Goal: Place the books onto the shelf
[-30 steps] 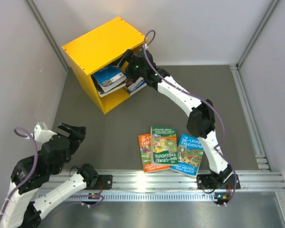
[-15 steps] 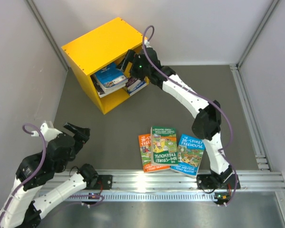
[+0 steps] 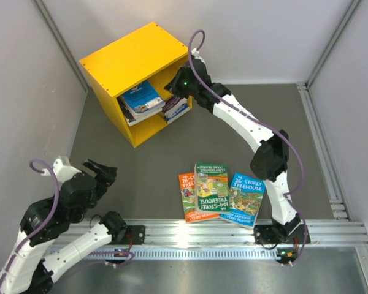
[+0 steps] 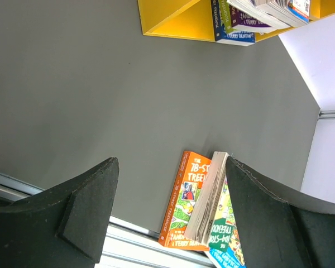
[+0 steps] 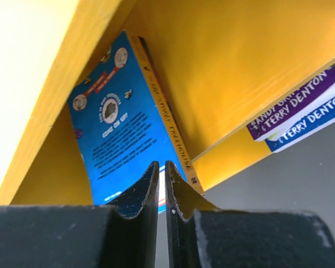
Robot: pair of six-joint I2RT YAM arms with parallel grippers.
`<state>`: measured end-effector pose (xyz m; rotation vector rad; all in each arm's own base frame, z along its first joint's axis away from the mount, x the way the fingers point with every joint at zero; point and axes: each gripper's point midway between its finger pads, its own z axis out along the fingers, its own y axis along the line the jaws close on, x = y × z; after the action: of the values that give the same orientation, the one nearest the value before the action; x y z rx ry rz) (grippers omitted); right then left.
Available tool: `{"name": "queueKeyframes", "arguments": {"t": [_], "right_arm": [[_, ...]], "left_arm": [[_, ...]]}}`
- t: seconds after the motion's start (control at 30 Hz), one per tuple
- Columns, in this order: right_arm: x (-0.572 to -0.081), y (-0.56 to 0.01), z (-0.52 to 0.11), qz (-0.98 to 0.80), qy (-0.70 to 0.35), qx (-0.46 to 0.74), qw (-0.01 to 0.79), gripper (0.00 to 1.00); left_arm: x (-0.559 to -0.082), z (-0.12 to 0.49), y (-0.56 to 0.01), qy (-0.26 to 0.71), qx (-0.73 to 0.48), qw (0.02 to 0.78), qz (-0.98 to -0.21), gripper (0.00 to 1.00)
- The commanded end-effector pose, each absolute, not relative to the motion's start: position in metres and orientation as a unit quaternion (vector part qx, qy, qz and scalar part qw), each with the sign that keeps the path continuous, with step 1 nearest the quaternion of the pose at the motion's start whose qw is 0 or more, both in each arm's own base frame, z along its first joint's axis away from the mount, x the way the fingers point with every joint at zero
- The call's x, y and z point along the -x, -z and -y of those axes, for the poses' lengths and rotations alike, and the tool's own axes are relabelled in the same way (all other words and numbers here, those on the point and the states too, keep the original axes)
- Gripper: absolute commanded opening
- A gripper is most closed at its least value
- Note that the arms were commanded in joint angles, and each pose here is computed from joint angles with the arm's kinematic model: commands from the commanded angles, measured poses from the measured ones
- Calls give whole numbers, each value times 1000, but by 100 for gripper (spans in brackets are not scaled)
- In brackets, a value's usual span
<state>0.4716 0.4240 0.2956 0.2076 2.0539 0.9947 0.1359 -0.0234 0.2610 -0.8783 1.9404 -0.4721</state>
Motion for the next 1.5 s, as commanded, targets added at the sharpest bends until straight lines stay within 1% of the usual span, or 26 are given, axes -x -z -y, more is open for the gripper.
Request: {"name": "queueKeyframes", "arguments": {"t": [0.0, 0.3, 0.63, 0.87, 1.03, 1.17, 1.27, 1.3, 1.33, 1.37, 1.4, 1.43, 1.47], "right_arm": [[-485, -300, -417, -811, -385, -92, 431, 7], [-497, -269, -433, -819, -391, -108, 406, 7], [-482, -264, -477, -809, -428, -105, 388, 7], [-473, -268, -490, -803, -440, -107, 387, 8], [-467, -273, -507, -794, -459, -94, 388, 11], [-470, -274, -507, -790, -460, -92, 394, 15], [-478, -273, -488, -795, -444, -99, 402, 21], [-484, -288, -471, -789, -441, -107, 414, 28], [-486, -275, -460, -799, -425, -111, 411, 34], [-491, -276, -446, -800, -414, -117, 419, 39], [-498, -298, -421, -789, -414, -129, 436, 48], [-500, -285, -406, -797, -399, -135, 433, 53], [-498, -306, -388, -787, -403, -140, 445, 57]], "left_arm": [[-129, 15, -267, 194, 356, 467, -786, 82], [-120, 3, -268, 181, 352, 468, -790, 82], [-109, -13, -273, 178, 352, 480, -783, 82], [-109, -14, -274, 177, 350, 484, -783, 82], [-109, -12, -272, 179, 348, 481, -785, 82], [-109, -10, -272, 185, 349, 478, -784, 82], [-110, -7, -273, 192, 351, 476, -783, 81], [-111, -5, -272, 193, 351, 475, -784, 82], [-111, -4, -272, 195, 351, 474, -784, 82], [-112, -3, -272, 195, 351, 474, -783, 82], [-113, -3, -270, 195, 351, 474, -784, 82], [-115, 0, -270, 196, 351, 474, -783, 82], [-115, 0, -270, 197, 352, 475, -782, 82]]}}
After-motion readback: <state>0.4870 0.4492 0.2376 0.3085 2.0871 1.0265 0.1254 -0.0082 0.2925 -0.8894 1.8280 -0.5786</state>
